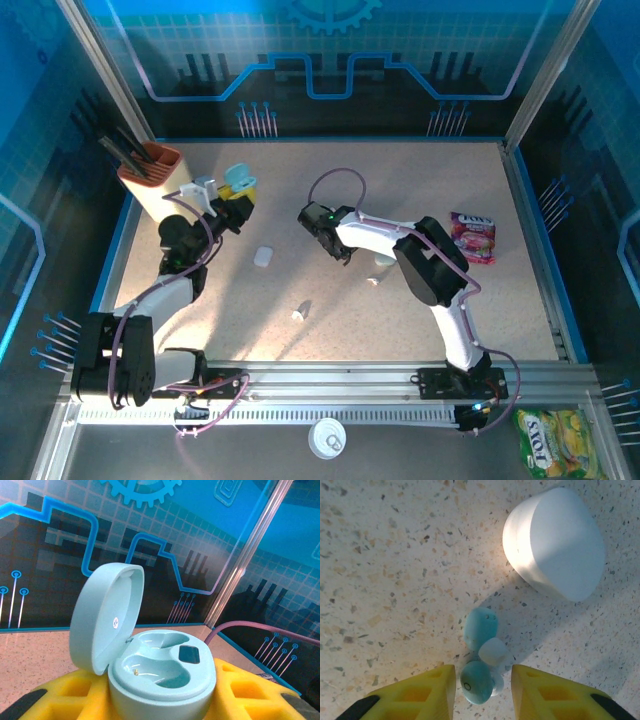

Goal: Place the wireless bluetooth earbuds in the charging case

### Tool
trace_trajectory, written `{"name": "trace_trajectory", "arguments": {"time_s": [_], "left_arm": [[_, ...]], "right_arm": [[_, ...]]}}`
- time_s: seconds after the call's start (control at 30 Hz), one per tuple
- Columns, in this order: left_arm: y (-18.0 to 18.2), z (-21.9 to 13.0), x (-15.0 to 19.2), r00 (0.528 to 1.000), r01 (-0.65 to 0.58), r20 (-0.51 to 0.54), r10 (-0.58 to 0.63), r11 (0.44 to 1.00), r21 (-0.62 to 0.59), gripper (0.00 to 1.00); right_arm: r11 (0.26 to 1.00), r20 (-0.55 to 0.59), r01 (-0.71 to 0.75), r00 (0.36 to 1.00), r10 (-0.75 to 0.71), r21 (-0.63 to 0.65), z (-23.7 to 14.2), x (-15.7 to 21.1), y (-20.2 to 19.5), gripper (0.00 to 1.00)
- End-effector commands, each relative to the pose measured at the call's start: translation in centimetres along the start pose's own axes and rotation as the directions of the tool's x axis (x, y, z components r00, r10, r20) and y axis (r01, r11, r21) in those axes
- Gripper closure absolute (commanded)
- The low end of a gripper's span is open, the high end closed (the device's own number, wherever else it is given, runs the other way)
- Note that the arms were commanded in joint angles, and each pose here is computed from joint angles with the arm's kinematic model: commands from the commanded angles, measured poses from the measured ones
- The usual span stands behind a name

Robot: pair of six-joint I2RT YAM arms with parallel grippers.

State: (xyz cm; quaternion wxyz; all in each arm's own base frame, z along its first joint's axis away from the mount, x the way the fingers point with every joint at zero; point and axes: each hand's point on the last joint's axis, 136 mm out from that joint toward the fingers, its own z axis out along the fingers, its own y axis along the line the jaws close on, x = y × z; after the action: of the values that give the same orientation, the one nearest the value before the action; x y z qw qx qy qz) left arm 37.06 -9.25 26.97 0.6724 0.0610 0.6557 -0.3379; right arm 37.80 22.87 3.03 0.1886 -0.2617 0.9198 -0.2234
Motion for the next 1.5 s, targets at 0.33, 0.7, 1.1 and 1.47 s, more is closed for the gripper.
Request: {"name": "trace_trajectory", "arguments": {"time_s": [0.33, 0.7, 1.1, 1.47], "left_arm": [[-0.5, -0.2, -1.0, 0.999, -0.033, 0.023, 0.033, 0.999, 0.020, 0.61], [-0.5, -0.2, -0.9, 0.999, -0.030, 0.018, 0.030, 0.999, 0.021, 0.61], [-1.7, 0.4, 0.4, 0.997, -0.062, -0.037, 0.066, 0.994, 0.087, 0.61], [-7.1, 1.9, 6.9, 0.943, -0.211, -0.187, 0.276, 0.929, 0.304, 0.61]], "right_arm": [[1.000, -0.042, 0.030, 0.999, -0.030, -0.004, 0.9, 0.4, -0.6, 0.72], [0.999, -0.081, 0.035, 0.996, -0.038, -0.036, 1.8, 1.2, -0.1, 0.75], [0.990, -0.024, -0.071, 0.997, 0.068, -0.122, -1.9, 0.5, -1.3, 0.81], [0.739, -0.159, -0.397, 0.914, 0.374, -0.545, -6.4, 3.3, -1.7, 0.81]]}}
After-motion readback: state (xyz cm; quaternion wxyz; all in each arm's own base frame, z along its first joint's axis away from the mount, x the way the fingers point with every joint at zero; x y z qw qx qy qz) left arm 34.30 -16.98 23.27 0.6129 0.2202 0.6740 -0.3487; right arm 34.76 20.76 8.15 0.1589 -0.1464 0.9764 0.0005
